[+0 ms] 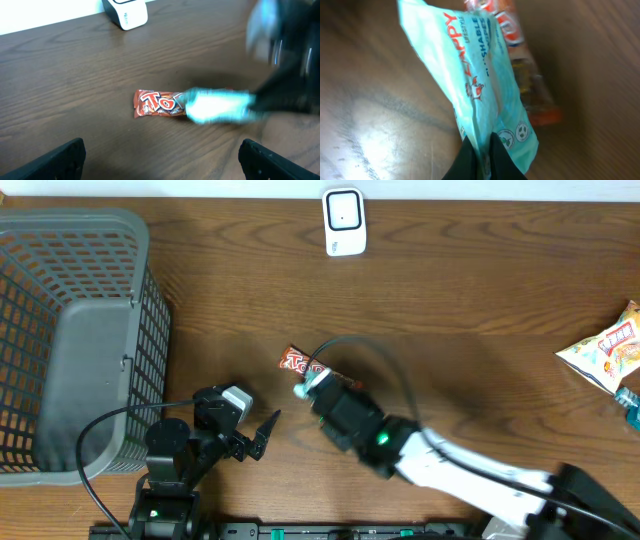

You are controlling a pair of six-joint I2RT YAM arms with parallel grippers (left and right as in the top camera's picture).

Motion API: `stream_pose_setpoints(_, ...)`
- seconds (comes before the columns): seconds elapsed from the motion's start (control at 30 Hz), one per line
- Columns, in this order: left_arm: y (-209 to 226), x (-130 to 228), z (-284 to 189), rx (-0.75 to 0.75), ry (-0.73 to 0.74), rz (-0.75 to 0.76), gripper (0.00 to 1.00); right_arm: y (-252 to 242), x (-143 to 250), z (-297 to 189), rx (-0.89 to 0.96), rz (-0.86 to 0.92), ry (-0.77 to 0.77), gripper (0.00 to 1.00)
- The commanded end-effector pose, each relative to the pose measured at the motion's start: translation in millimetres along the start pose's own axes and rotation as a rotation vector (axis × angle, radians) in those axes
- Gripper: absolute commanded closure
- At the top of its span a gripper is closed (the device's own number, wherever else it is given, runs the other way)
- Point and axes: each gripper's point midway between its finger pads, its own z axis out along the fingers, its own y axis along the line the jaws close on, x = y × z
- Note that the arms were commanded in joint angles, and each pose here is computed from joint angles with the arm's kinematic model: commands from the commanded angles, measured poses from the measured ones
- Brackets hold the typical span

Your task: Scan the item barcode

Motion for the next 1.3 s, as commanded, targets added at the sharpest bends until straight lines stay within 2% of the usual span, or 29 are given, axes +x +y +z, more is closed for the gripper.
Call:
stream_pose_setpoints(0.0, 2, 1, 0, -0.008, 0.0, -0.009, 0.02, -17, -25, -27, -0.14, 0.223, -0.048, 0.99)
stream_pose_setpoints(0.27, 2, 1, 0, -0.008, 0.0, -0.009, 0.02, -35, -27, -59, -0.599, 0.499, -0.023, 0.99)
stream_pose_setpoints(0.47, 2, 1, 0, -0.008, 0.0, -0.009, 0.02, -34, -26, -60, -0.764, 0.622, 0.02, 0.99)
stream_pose_setpoints(0.6, 2, 1, 0, -0.008, 0.0, -0.009, 0.02, -33, -20, -50, -0.76, 0.649, 0.059, 0.99)
stream_pose_setpoints(0.77, 2, 1, 0, -0.008, 0.0, -0.009, 0.02, -53, 3, -12, -0.579, 0.7, 0.139, 0.99)
stream_pose_setpoints(0.97, 2, 1, 0, -0.008, 0.0, -0.009, 0.02, -70, 14, 8, -0.448, 0.7, 0.153, 0.99)
stream_pose_setpoints(1.27, 2, 1, 0, -0.008, 0.0, -0.009, 0.02, -85, -9, -5, -0.4, 0.613, 0.025, 0.99)
